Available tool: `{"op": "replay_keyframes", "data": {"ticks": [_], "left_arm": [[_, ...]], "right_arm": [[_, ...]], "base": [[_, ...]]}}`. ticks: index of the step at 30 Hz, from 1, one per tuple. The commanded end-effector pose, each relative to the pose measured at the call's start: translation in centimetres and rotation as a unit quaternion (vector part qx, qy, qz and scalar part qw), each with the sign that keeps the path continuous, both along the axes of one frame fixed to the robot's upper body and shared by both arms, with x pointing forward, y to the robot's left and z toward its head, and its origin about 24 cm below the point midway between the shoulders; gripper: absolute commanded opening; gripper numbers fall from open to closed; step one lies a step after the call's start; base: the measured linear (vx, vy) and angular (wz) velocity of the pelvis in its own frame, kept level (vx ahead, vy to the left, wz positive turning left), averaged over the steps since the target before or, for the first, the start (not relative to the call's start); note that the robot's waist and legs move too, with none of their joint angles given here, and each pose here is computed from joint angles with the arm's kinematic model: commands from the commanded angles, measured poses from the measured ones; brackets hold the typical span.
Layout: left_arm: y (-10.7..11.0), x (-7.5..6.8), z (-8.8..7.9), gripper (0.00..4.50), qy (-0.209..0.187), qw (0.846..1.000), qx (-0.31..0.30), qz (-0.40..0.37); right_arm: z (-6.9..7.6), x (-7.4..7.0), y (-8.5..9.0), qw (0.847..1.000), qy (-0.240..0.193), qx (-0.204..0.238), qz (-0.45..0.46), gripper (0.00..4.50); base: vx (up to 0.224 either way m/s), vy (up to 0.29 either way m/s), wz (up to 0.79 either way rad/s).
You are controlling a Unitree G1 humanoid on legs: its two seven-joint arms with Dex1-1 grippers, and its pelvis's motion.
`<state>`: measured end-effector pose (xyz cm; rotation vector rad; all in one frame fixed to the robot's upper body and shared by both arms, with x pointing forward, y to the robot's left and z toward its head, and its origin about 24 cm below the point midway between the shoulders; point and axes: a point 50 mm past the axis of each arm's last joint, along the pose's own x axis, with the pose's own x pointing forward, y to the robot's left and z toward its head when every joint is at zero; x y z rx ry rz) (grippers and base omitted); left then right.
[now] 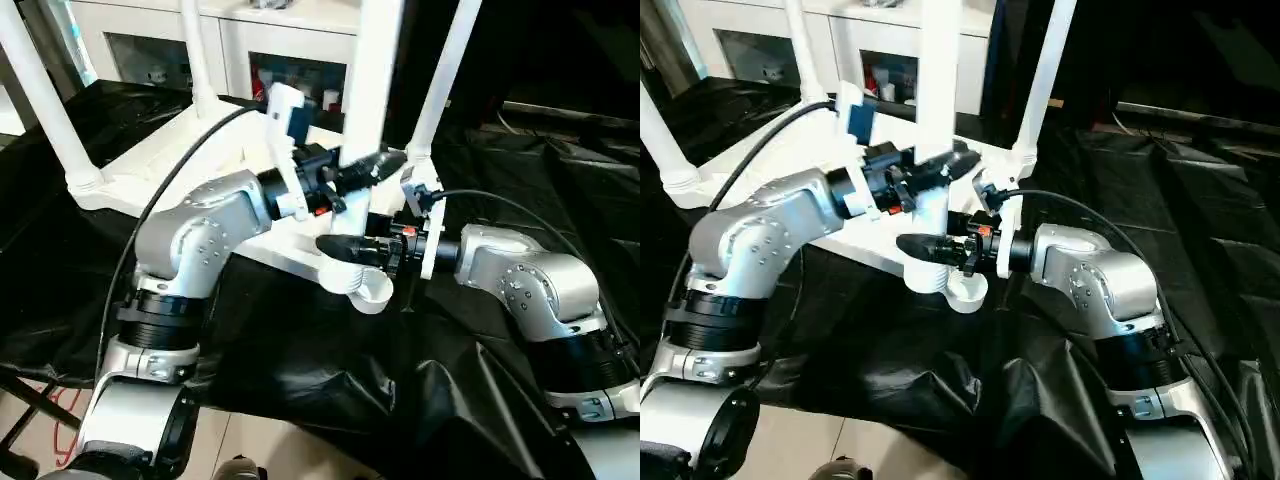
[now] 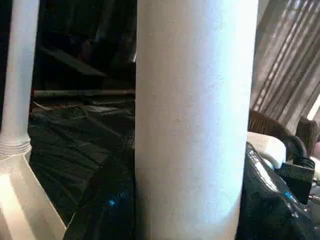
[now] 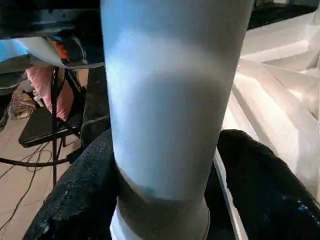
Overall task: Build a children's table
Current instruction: Pick table leg
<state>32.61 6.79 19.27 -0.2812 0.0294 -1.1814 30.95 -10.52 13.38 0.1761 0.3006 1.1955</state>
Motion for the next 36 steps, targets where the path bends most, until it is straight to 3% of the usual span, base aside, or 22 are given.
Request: {"op": "replay_keyframes", "data": {"ticks": [1, 21, 32, 33, 36], "left_arm": [[-0.86, -0.67, 0.40, 1.89, -0.021, 0.999, 0.013, -0.027], [-0.40, -0.09, 0.65, 1.89, -0.009, 1.000, -0.021, -0.003], [-0.30, 0.01, 0.56, 1.89, -0.007, 1.000, -0.021, -0.001], [-0.29, -0.01, 0.49, 1.89, -0.007, 1.000, -0.018, -0.002], [-0.27, -0.05, 0.39, 1.89, -0.008, 1.000, -0.013, -0.006]], "right_arm": [[0.62, 0.43, -0.54, 1.000, -0.007, -0.012, -0.017, 3.15], [1.07, 0.11, -0.39, 0.999, 0.014, 0.035, -0.007, 3.15], [0.87, -0.15, -0.36, 0.999, 0.023, 0.037, -0.001, 3.15], [0.88, -0.17, -0.40, 0.999, 0.025, 0.038, -0.001, 2.88], [0.97, -0.20, -0.48, 0.999, 0.027, 0.040, 0.000, 2.88]], "base": [[0.000, 0.000, 0.00], [0.000, 0.000, 0.00], [0.000, 0.000, 0.00], [0.000, 0.000, 0.00], [0.000, 0.000, 0.00]]}}
